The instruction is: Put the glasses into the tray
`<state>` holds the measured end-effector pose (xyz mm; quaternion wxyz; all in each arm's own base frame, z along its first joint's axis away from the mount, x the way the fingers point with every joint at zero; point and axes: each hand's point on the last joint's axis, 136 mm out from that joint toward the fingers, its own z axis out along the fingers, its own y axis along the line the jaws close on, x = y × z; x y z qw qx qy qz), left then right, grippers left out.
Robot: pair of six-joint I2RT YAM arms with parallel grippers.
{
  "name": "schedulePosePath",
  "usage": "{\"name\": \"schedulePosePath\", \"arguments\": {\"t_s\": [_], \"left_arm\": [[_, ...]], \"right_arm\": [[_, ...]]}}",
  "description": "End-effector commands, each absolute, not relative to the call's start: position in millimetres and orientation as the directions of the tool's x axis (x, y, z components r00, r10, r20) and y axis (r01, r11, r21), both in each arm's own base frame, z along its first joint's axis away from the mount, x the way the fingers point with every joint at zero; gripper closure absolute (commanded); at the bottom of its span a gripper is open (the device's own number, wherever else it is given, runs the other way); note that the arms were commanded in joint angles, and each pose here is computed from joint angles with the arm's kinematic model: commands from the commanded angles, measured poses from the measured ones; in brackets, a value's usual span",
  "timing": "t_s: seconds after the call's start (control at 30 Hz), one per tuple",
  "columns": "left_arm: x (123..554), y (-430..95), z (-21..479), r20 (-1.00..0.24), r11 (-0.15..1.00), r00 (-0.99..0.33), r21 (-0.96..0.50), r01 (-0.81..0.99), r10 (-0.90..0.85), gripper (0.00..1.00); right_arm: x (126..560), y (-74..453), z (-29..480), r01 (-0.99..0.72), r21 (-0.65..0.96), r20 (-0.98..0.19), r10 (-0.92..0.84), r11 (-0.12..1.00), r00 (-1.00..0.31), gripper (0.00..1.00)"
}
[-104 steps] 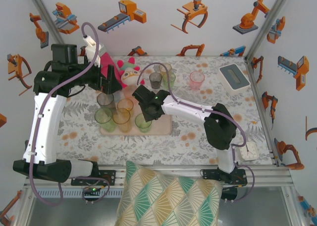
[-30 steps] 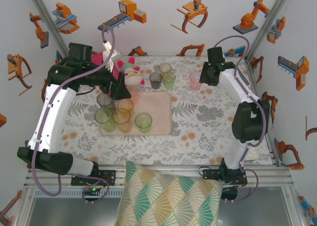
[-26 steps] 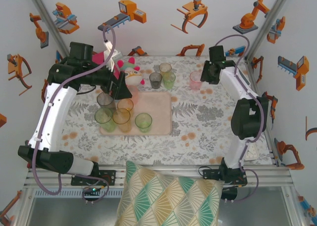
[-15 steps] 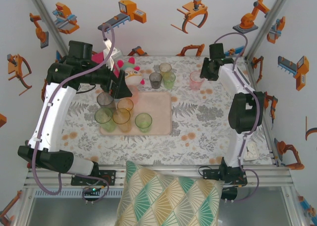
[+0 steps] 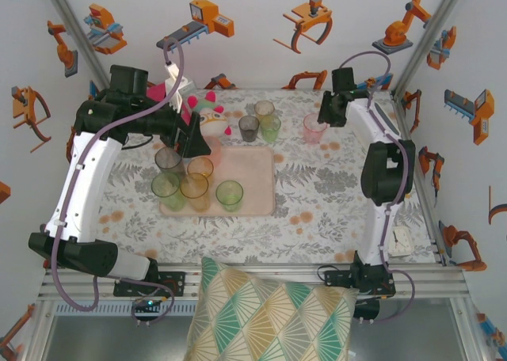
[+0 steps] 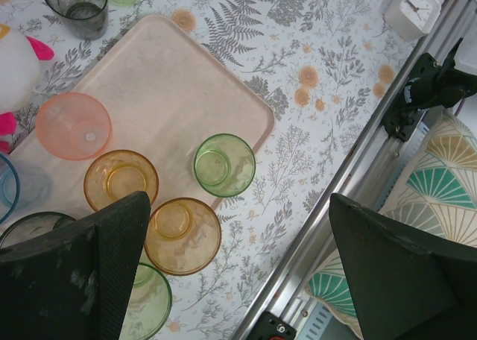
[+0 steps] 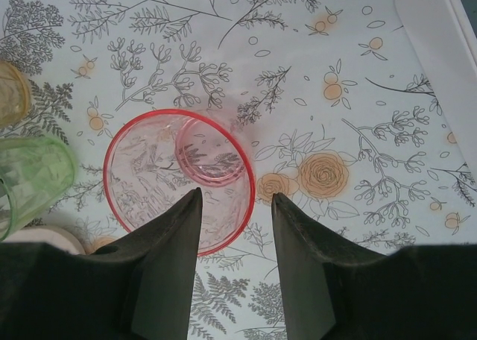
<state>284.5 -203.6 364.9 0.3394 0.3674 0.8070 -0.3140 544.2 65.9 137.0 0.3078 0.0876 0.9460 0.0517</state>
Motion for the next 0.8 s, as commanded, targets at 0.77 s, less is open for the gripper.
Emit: {"name": "schedulePosePath", "arguments": {"t_s": [0.77], "left_arm": [[279.5,-202.8,369.6,-0.783,0.526,-0.482,-0.238,0.816,0.394,0.03]], "right_arm": [[551.8,60.1,108.6,0.110,0.109,-0.517,0.151,0.988,-0.843,0.67]]}}
